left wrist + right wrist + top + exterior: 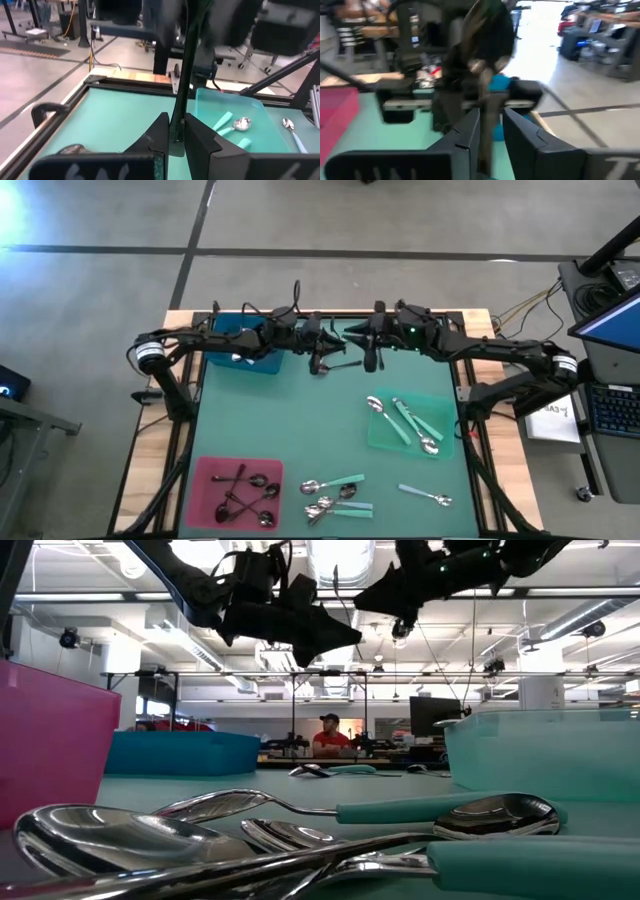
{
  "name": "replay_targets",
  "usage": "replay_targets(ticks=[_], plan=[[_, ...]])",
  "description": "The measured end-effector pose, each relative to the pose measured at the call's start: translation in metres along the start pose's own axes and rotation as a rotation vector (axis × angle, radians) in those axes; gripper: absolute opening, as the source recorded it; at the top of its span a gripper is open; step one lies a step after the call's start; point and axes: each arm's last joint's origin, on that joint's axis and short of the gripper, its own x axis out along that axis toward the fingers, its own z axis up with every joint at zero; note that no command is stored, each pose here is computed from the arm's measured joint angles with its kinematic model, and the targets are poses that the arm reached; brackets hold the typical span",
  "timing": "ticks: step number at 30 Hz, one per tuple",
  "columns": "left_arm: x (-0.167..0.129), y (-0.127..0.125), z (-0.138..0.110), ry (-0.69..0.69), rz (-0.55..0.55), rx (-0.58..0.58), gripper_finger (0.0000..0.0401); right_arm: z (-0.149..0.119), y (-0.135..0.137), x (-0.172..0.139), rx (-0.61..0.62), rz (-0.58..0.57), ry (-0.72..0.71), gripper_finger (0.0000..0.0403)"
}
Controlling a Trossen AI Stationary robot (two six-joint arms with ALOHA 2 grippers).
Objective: Sort silverware by color (type)
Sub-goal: Put the black spoon into the pink bin
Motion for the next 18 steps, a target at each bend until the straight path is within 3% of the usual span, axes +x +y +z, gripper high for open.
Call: replay_targets(ticks=[5,10,18], plan=[[-0.003,-0.002,-0.003,0.062,-0.021,-0.04,0.002,0.008,0.001,-0.019,0.019,-0.059,0.031,0.0103],[-0.005,-0.016,-0.001,0.121,-0.102,-0.085,0.002,0.006,0.004,-0.034,0.122,-0.055,0.124,0.0117],[0.003,-0.086,-0.008,0.263,-0.375,-0.184,0.002,-0.01,0.009,-0.038,0.291,-0.055,0.303,0.0111]])
